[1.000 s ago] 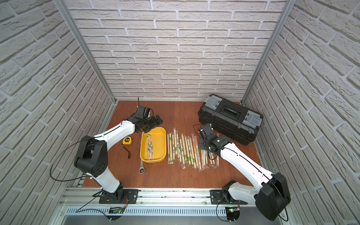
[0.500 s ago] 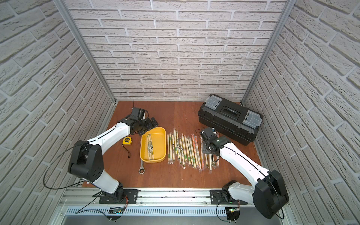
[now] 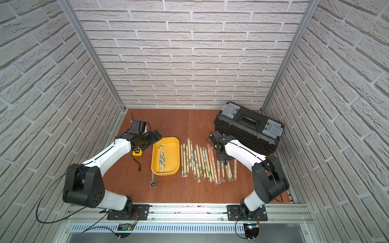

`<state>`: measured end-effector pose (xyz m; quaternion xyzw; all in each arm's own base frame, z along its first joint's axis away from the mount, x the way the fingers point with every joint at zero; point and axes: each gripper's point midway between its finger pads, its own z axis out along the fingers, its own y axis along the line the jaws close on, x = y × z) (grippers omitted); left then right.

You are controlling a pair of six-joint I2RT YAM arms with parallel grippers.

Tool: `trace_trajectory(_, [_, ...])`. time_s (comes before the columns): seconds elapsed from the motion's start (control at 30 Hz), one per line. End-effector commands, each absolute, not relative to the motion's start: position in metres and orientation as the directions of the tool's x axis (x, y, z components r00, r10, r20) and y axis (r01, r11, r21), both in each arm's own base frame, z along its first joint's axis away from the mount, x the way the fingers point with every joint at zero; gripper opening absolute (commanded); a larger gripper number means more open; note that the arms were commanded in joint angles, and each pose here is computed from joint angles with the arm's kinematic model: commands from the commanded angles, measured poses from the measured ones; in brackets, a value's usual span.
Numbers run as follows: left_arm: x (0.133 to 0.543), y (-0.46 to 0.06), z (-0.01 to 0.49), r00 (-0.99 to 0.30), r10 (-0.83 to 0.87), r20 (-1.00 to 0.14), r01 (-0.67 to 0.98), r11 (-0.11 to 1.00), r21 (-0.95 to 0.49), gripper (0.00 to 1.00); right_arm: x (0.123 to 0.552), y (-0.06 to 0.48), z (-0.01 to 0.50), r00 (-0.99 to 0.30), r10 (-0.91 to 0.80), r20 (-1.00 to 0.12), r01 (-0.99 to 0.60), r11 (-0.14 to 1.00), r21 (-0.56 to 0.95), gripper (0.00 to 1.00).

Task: Take the paired disposable chopsticks out of the storage box
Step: Place the paired disposable chopsticks at the center of the board.

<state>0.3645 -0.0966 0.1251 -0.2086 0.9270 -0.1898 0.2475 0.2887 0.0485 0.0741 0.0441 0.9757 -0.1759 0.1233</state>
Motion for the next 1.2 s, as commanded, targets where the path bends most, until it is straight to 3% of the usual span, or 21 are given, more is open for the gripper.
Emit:
trace_trajectory(0.0, [0.359, -0.09, 0.127, -0.787, -0.479, -0.39, -0.288, 0.843, -0.454, 0.98, 0.294, 0.036, 0.072, -0.975, 0.006, -0.221, 0.101, 0.9, -0.424, 0.02])
trace_trajectory(0.23, [0.354, -0.079, 0.13, -0.773, -0.498, -0.394, -0.303, 0.834, -0.46, 0.98, 0.306, 0.033, 0.056, -0.982, 0.008, -0.188, 0.095, 0.883, -0.46, 0.06])
trace_trajectory(0.5, [0.35, -0.072, 0.132, -0.762, -0.511, -0.398, -0.312, 0.828, -0.466, 0.98, 0.307, 0.031, 0.045, -0.987, 0.017, -0.158, 0.09, 0.88, -0.467, 0.35])
trace_trajectory(0.77, [0.349, -0.07, 0.133, -0.76, -0.511, -0.402, -0.312, 0.829, -0.463, 0.98, 0.307, 0.051, 0.074, -0.971, 0.049, -0.232, 0.125, 0.937, -0.327, 0.35])
trace_trajectory(0.97, [0.341, -0.058, 0.125, -0.759, -0.53, -0.378, -0.354, 0.824, -0.443, 0.98, 0.326, 0.116, 0.123, -0.937, 0.01, -0.349, 0.053, 0.992, -0.114, 0.35])
trace_trajectory(1.17, [0.33, -0.033, 0.112, -0.74, -0.582, -0.338, -0.424, 0.793, -0.438, 0.98, 0.346, 0.227, 0.158, -0.908, -0.073, -0.413, -0.13, 0.985, 0.113, 0.36])
